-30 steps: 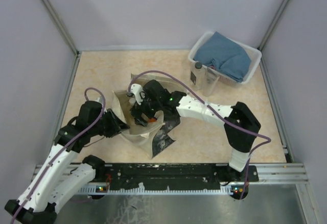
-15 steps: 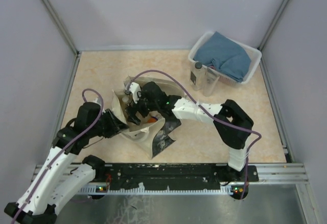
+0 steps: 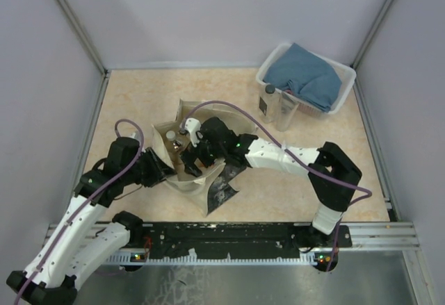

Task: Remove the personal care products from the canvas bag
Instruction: Take out the care product from the canvas bag.

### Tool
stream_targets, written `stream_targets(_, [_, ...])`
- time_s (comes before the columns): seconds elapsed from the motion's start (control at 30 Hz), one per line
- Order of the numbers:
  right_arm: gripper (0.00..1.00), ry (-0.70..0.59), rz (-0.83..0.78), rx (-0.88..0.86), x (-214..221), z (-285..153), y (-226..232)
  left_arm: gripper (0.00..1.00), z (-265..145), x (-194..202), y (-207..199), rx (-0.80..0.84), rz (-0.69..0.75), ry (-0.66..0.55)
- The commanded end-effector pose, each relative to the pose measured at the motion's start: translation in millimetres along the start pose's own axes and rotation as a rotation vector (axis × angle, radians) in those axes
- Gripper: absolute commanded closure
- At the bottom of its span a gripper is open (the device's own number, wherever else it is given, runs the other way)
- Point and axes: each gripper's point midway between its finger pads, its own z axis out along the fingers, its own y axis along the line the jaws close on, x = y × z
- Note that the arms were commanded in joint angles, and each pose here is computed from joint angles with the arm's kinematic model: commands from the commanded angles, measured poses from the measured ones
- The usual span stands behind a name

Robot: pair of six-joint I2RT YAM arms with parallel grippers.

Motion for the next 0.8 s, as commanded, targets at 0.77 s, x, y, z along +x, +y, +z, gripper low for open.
stream_targets(0.77, [0.01,-0.458,-0.169,0.028,-38,102,-34,0.63,-4,2,4,0.009,-0.009,-0.019])
